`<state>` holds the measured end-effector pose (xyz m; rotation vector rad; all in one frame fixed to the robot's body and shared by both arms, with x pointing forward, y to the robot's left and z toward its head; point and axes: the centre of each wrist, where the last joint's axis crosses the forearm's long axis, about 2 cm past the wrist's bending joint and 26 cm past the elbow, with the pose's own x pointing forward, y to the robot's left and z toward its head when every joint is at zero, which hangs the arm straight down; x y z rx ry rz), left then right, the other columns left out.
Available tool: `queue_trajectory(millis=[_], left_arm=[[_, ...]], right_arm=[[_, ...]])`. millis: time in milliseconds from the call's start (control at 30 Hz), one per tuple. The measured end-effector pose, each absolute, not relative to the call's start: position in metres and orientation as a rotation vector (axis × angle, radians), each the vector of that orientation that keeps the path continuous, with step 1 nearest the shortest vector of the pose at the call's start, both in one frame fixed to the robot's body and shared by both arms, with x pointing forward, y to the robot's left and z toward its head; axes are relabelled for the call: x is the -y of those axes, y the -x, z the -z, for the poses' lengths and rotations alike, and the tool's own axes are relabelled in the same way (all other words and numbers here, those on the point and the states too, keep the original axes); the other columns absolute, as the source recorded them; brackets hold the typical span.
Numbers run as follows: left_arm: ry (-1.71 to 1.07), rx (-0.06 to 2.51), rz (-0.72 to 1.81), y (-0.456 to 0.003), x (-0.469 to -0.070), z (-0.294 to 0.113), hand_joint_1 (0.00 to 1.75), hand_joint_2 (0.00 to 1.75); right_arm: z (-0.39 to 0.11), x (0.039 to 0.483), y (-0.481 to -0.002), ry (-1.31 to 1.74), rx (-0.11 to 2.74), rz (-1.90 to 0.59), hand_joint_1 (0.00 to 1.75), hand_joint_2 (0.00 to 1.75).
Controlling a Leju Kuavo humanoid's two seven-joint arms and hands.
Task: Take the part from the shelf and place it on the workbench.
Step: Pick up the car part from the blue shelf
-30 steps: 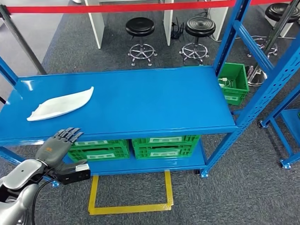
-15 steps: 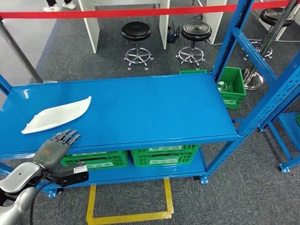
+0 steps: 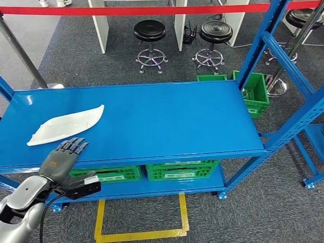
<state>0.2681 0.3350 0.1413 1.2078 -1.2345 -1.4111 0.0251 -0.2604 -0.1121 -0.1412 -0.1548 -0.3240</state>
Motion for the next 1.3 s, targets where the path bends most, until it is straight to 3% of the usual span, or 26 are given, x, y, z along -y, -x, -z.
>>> queue_trajectory(millis=[367,767,900,1133,1267,1300], left_arm=[[-1.344,1.389,1.230,-0.267,-0.326,-0.163,0.00,0.00],[-1.551,1.306,1.186,-0.267,-0.328,-0.173,0.00,0.00],[-1.604,1.199,1.138,-0.264,-0.341,-0.173,0.00,0.00],[-1.394,1.220,1.065,-0.245,-0.392,-0.162,0.00,0.00],[-1.428,1.128,1.004,-0.232,-0.420,-0.156,0.00,1.75],[-1.435,1.110,0.992,-0.230,-0.425,-0.155,0.00,1.75]], right_arm=[[0.112,0.260,-0.025,0.139,0.159,0.315,0.00,1.75],[0.112,0.260,-0.024,0.139,0.157,0.315,0.00,1.75],[0.112,0.260,-0.023,0.145,0.147,0.324,0.00,1.75],[0.112,0.260,-0.022,0.148,0.152,0.329,0.00,1.75],[0.112,0.260,-0.022,0.157,0.153,0.328,0.00,1.75],[0.112,0.260,-0.022,0.157,0.156,0.327,0.00,1.75]])
